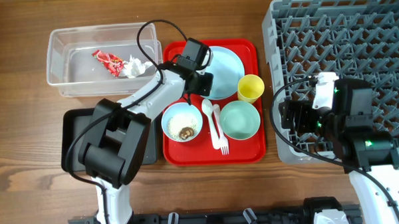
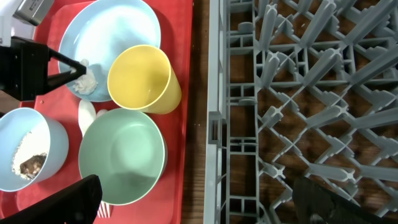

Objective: Sort waste into correct bins and load items into the dishwasher rack
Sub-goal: 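Grasp the remaining tissue on the plate with the left gripper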

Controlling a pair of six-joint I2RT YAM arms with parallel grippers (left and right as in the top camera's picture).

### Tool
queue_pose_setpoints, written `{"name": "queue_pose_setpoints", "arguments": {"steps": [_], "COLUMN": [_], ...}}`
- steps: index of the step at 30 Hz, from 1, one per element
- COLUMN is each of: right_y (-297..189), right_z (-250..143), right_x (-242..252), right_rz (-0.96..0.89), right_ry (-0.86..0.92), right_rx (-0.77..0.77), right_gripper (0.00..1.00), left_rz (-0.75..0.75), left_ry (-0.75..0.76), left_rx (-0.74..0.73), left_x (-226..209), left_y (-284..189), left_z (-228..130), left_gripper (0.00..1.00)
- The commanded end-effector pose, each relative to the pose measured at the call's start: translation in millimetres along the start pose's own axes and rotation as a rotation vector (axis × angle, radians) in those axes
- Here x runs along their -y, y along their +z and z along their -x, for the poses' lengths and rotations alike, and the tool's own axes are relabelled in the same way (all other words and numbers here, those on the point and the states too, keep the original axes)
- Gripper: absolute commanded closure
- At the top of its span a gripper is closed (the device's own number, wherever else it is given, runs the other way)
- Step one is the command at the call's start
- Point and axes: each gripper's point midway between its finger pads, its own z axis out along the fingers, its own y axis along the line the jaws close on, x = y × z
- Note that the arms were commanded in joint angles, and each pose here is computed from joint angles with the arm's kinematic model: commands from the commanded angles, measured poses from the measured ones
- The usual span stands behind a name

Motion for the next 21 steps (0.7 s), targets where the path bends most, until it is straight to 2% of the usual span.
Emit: {"name": "queue_pose_setpoints", "arguments": {"steps": [1,5,7,8,9,12,16,20,21], "right_y": [-5,-5,-5,-5,-5,-5,-5,-5,-5], "right_z": [8,8,8,8,8,8,8,8,8], "right_x": [-3,-3,-3,-3,-3,-3,-3,-3,-3], "right_rz": [0.007,0.007,0.007,0.007,0.007,0.007,0.007,0.007,0.007], "right_ry": [0.007,0.007,0.007,0.007,0.007,0.007,0.007,0.007,0.007], "right_rx": [0.022,0.021,0.021,0.022,0.023,0.023,0.023,0.023,0.023], "right_gripper": [0.0,0.0,0.0,0.0,0.0,0.0,0.0,0.0,0.0], "left_rz": [0.006,0.072,0.135,0.182,0.201,0.267,0.321,0.328,0.328], "left_ry": [0.0,-0.05,-0.1,-0.16,-0.186,-0.291,-0.442,-0.466,-0.468], "left_rx": [0.054,0.278,0.386,0.453,0.469,0.468,0.375,0.283,0.275], "left_x": [-2,-31,-62,-96,-110,-165,-221,-229,-230], "left_y": [-16,-95,-139,-173,-183,-196,-176,-153,-151], "left_z": [18,75,94,101,101,91,61,41,40], "left_gripper": [0.96,0.96,0.96,0.96,0.96,0.96,0.96,0.96,0.83]}}
